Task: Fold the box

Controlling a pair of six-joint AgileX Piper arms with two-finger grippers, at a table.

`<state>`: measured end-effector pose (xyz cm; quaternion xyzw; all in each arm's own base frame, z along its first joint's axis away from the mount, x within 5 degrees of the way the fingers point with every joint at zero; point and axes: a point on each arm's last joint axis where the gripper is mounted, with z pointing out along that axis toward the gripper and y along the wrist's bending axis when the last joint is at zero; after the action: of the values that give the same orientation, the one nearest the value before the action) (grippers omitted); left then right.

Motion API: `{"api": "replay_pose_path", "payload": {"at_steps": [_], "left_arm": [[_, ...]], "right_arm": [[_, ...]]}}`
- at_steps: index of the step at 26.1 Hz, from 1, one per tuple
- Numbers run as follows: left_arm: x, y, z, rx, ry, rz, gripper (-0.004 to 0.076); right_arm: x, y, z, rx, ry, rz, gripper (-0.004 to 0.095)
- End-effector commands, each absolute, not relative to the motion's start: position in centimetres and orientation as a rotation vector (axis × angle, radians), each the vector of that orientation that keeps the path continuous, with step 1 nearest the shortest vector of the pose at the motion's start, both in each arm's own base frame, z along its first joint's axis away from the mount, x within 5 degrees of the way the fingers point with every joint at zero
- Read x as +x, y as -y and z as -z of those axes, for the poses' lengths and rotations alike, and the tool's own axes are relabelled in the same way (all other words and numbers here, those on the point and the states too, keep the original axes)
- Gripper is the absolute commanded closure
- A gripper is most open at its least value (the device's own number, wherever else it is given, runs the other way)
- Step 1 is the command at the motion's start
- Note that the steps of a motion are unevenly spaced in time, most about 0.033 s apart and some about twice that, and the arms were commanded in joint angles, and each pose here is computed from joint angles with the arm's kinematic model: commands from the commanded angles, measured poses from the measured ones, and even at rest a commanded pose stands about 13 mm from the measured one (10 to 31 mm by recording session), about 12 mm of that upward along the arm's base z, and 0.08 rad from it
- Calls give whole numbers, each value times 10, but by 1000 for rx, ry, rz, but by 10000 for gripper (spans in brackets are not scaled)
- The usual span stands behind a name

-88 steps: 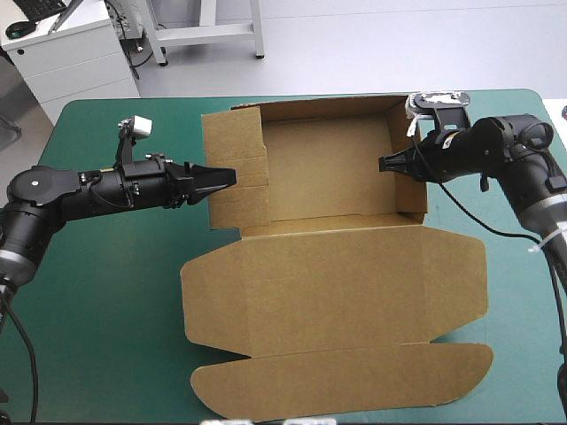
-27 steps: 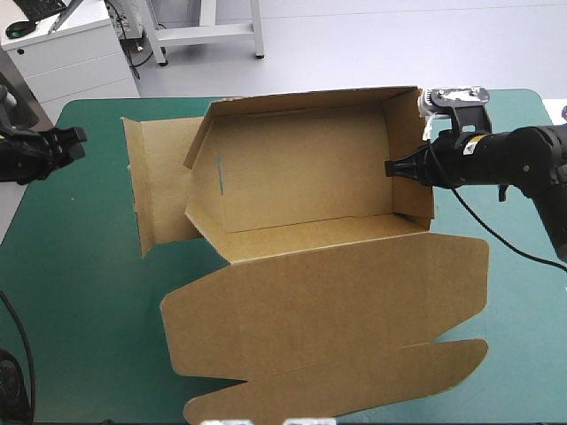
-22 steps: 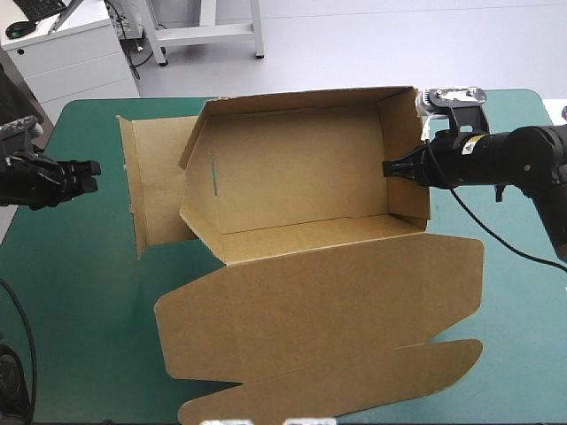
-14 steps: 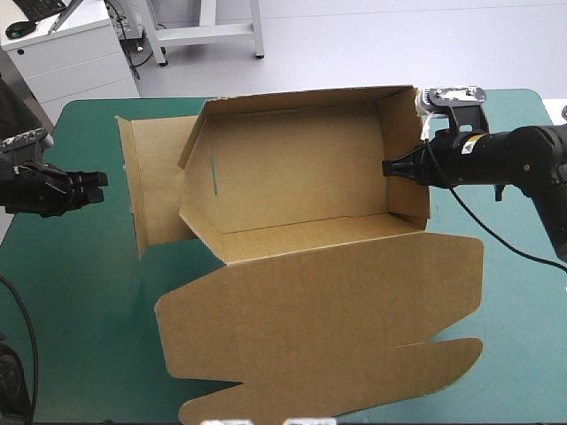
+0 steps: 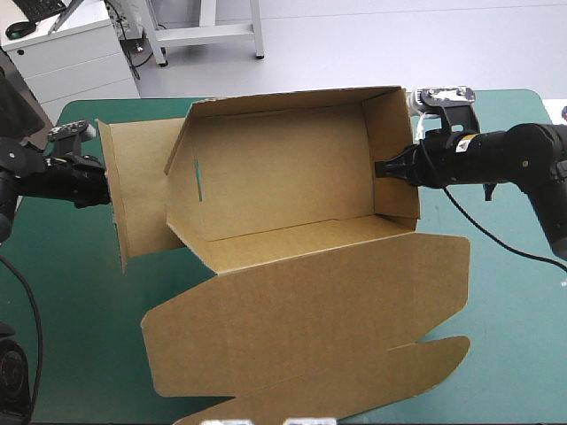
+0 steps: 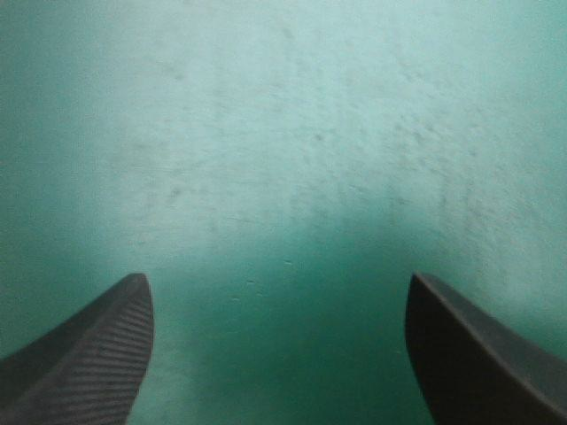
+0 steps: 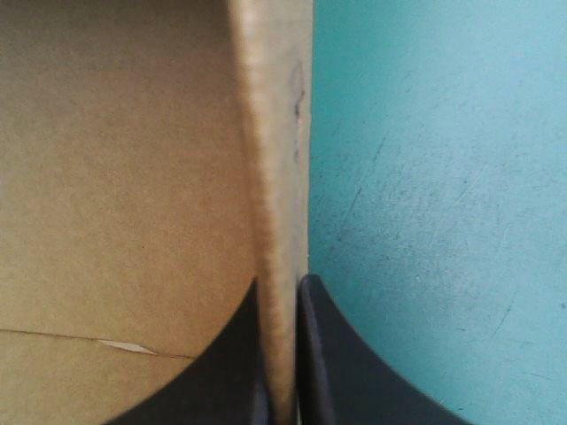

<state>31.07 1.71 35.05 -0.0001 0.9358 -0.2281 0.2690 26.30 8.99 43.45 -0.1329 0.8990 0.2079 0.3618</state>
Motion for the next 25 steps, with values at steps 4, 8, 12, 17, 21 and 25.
{"api": "replay_pose_path", "payload": {"at_steps": [4,8,12,17,21,25], "left_arm": [[307,15,-375,182,-2361,929,163],[302,27,-386,273,-2248,1134,163],[301,33,-391,289,-2194,1201,163],[298,56,-392,402,-2187,1226,163],[296,67,-392,445,-2185,1245,167],[293,69,-399,450,-2142,1277,168]], "right_arm": [[285,-97,-438,-287,-2224,-594,922],[299,-96,-433,-256,-2188,-563,922],[305,-97,-428,-251,-2196,-553,922],[313,-96,-422,-243,-2203,-507,922],[318,-93,-417,-229,-2226,-456,922],[319,-91,-417,-223,-2221,-426,922]]}}
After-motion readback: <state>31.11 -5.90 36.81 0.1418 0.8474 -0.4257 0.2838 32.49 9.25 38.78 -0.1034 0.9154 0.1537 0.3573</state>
